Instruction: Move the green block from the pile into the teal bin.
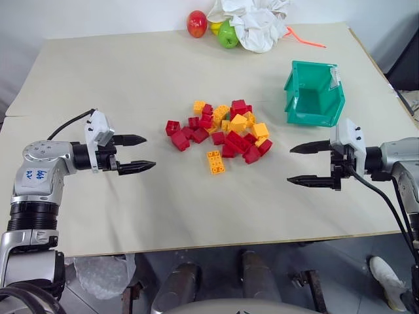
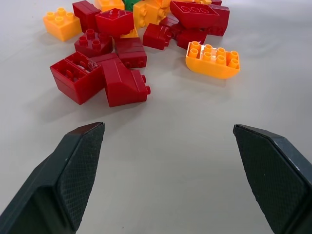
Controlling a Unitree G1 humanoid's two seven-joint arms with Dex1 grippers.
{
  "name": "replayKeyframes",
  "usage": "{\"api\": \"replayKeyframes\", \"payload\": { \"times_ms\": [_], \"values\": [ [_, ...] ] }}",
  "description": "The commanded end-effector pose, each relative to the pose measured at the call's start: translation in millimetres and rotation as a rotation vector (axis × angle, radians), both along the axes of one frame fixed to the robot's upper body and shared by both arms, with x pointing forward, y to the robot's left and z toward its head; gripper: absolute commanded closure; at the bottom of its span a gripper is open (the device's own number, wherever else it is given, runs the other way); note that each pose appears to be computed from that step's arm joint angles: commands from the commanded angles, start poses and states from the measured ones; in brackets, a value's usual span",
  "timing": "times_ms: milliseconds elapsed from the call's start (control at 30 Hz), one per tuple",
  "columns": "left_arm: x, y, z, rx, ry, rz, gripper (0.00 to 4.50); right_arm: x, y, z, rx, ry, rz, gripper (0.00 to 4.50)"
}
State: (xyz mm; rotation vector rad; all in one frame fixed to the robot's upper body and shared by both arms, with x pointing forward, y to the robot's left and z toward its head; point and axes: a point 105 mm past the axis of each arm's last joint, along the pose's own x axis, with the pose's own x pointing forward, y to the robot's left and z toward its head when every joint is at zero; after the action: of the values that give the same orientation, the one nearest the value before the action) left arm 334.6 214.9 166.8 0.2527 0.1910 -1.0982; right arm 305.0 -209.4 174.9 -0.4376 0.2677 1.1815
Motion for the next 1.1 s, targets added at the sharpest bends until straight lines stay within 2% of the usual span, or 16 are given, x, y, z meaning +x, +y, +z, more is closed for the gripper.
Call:
{"api": "replayKeyframes", "payload": {
  "times_ms": [33,433,567,633,767,1067,1100],
  "values": [
    [4.3,1.5,12.1,-0.019,-0.066,0.023,0.0,-1.8,1.9,16.1,0.046,-0.077,-0.019,0.04],
    [13.6,-6.2,32.4,-0.146,-0.118,0.07,0.0,-11.3,17.2,33.2,0.135,-0.216,-0.245,0.04],
    [14.5,-10.0,28.9,-0.122,-0.173,0.014,0.0,-20.6,38.7,39.8,0.201,-0.215,-0.303,0.04],
    [14.3,-14.9,32.8,-0.177,-0.19,-0.027,0.0,-25.1,51.3,35.0,0.201,-0.168,-0.318,0.04],
    [11.6,-28.4,43.1,-0.298,-0.218,-0.167,0.0,-15.6,87.0,29.1,0.217,-0.155,-0.347,1.27],
    [16.8,-35.4,43.6,-0.317,-0.242,-0.223,0.0,24.9,137.7,40.7,0.341,-0.197,-0.437,4.46],
    [17.0,-35.3,42.2,-0.308,-0.245,-0.227,0.0,32.0,146.7,39.6,0.347,-0.198,-0.441,4.49]
  ]
}}
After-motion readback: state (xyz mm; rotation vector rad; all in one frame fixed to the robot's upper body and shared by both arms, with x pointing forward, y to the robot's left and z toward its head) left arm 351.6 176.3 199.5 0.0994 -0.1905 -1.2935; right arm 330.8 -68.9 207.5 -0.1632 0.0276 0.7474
